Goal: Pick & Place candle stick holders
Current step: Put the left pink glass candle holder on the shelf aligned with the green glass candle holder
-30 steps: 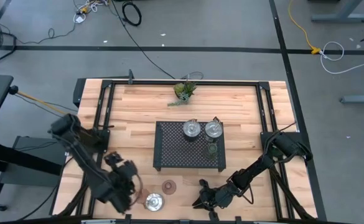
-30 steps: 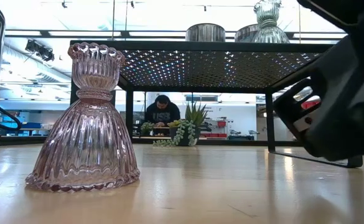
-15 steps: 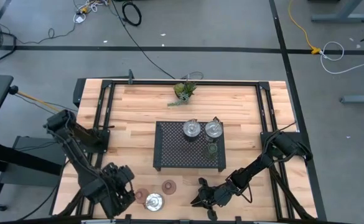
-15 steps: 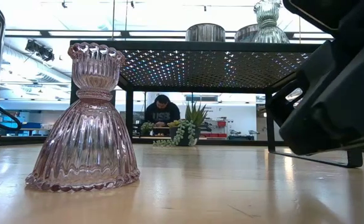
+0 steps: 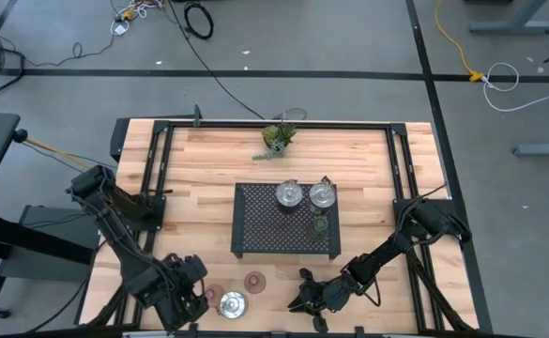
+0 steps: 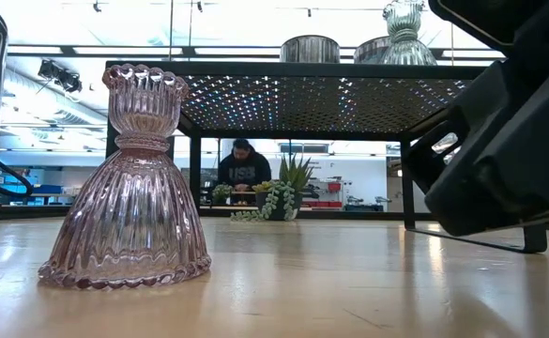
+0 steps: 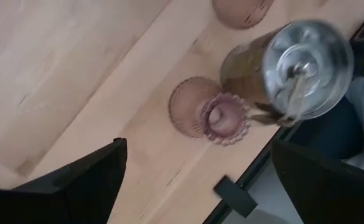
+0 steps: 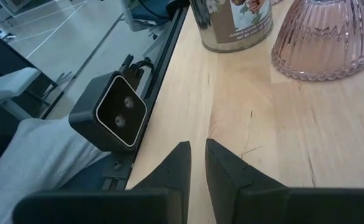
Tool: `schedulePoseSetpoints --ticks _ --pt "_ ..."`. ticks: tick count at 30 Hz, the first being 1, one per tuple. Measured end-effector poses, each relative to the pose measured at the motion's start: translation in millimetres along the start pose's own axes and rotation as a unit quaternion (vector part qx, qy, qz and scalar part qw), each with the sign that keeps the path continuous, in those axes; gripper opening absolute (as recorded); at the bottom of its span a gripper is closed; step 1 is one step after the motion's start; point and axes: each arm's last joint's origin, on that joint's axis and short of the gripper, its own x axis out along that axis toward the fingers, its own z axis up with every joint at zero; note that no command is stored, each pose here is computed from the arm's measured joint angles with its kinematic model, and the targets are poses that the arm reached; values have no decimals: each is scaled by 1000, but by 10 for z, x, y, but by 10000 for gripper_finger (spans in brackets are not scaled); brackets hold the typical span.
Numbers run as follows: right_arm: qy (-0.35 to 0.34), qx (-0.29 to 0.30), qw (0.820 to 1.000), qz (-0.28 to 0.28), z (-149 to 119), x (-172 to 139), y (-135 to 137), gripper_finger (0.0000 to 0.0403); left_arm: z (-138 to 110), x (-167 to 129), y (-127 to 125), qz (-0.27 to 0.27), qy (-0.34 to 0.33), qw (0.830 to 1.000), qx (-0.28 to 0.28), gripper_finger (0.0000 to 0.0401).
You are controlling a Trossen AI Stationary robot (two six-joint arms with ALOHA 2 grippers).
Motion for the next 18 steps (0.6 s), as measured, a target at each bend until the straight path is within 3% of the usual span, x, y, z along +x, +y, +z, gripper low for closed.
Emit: schedulePoseSetpoints --ticks 5,12,18 --pt "0 0 1000 0 -1 0 0 47 -37 108 -86 -12 9 1000 18 397" --pt "1 0 1000 0 -2 0 1 47 -140 409 -177 13 41 996 72 396" --pt "1 0 1000 0 -2 0 1 47 -197 509 -190 28 -2 996 87 396"
